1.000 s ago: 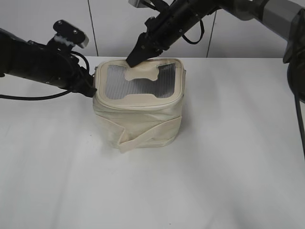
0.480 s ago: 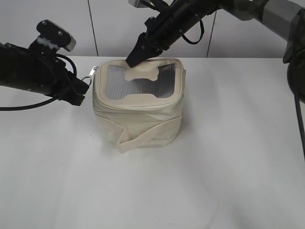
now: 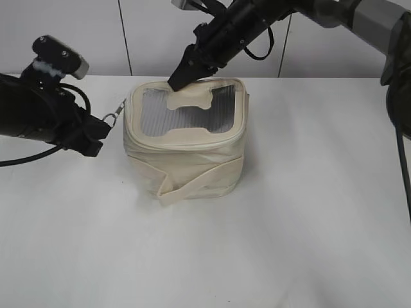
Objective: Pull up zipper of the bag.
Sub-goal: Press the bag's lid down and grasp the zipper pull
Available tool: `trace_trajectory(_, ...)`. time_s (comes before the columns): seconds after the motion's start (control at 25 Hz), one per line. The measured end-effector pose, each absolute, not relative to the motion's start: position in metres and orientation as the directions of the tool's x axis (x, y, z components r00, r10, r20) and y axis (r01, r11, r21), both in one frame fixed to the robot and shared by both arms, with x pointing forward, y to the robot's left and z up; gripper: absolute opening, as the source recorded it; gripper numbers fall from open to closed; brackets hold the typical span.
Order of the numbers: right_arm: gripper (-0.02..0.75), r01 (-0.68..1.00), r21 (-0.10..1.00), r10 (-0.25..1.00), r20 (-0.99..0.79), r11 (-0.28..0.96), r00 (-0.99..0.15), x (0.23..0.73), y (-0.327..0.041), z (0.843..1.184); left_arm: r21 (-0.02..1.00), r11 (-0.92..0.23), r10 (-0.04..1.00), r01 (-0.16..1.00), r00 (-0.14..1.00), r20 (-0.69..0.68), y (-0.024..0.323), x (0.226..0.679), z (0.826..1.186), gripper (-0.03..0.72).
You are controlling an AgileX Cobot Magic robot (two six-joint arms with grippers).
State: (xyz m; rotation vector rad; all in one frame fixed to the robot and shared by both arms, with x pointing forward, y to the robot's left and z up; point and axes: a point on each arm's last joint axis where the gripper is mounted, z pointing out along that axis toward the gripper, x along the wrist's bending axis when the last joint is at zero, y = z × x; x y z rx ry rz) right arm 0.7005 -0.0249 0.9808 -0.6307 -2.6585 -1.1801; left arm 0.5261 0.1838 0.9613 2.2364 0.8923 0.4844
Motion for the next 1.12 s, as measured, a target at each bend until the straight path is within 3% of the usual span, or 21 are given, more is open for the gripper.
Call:
trace_trajectory(0.44, 0.049, 0.484, 0.654, 0.343, 0.343, 0.581, -0.875, 0.701, -0.025, 0.981, 0.693, -0.532, 0.694, 0.486, 0.719, 0.028, 0.179, 0.480, 0.956, 0.005)
trace_trajectory(0.56, 0.049, 0.485, 0.654, 0.343, 0.343, 0.581, -0.874, 0.701, -0.025, 0.981, 0.696, -0.514, 0.734, 0.502, 0.677, 0.054, 0.180, 0.483, 0.956, 0.022)
trace_trajectory(0.64, 0.049, 0.486, 0.654, 0.344, 0.344, 0.580, -0.874, 0.701, -0.025, 0.981, 0.697, -0.501, 0.765, 0.514, 0.640, 0.078, 0.185, 0.486, 0.956, 0.089)
trace_trajectory(0.84, 0.049, 0.486, 0.654, 0.344, 0.344, 0.580, -0.874, 0.701, -0.025, 0.981, 0.720, -0.458, 0.797, 0.522, 0.600, 0.071, 0.192, 0.511, 0.964, 0.423)
trace_trajectory(0.92, 0.049, 0.487, 0.653, 0.345, 0.345, 0.580, -0.873, 0.701, -0.025, 0.981, 0.729, -0.453, 0.792, 0.514, 0.607, 0.064, 0.188, 0.525, 0.966, 0.469)
trace_trajectory(1.12, 0.049, 0.486, 0.653, 0.345, 0.343, 0.581, -0.873, 0.701, -0.025, 0.981, 0.729, -0.470, 0.757, 0.498, 0.652, 0.043, 0.176, 0.550, 0.960, 0.486)
